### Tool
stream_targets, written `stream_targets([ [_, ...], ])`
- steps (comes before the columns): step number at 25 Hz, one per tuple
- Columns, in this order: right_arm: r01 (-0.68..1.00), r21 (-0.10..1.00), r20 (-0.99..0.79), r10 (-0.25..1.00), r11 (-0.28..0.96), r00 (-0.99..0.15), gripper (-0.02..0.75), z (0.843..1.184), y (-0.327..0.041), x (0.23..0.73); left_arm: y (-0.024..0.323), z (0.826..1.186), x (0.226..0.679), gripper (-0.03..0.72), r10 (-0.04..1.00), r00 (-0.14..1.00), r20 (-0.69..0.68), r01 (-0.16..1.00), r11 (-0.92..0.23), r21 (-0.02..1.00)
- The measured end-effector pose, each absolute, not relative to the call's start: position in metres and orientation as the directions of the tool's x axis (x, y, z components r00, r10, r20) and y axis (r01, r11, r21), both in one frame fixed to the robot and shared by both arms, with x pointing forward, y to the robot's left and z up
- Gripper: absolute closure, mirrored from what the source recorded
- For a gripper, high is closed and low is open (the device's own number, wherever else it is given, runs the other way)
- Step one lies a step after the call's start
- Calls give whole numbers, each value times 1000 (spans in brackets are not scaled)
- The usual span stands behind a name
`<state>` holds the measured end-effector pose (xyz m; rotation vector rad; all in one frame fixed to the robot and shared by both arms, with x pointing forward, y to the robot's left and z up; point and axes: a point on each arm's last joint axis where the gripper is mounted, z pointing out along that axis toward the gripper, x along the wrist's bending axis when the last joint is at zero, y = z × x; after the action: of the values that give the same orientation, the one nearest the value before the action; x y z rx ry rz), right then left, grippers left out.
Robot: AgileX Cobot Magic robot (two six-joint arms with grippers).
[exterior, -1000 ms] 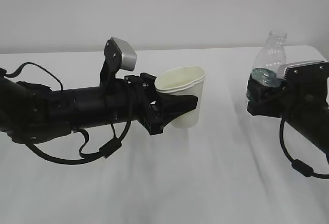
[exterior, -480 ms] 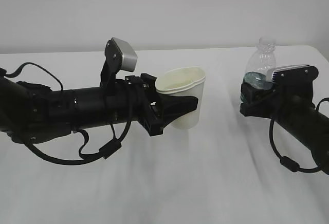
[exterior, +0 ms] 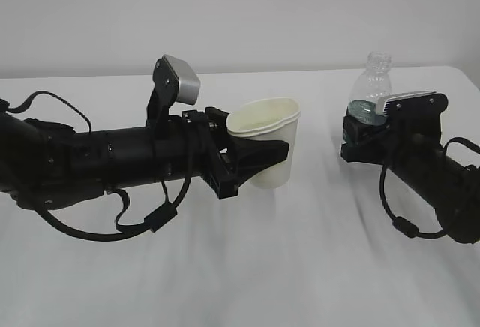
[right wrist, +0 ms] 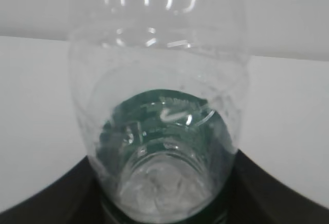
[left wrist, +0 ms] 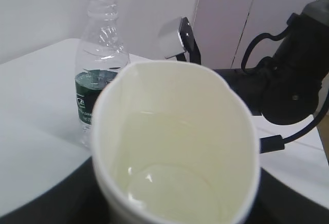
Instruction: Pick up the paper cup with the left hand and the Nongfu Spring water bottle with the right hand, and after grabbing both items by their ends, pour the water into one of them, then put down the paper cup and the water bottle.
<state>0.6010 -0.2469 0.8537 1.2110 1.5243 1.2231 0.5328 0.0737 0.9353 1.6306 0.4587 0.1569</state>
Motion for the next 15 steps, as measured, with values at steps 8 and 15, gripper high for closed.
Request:
stream_targets([
  [8,186,980,-28,979,66,-203,317,850,-247,604,74,935,533,270,383,908,-167,201,-48,979],
  [15,187,980,-27,980,65,-199,312,850,-247,604,74,935,533,270,383,908,-167,201,-48,979],
])
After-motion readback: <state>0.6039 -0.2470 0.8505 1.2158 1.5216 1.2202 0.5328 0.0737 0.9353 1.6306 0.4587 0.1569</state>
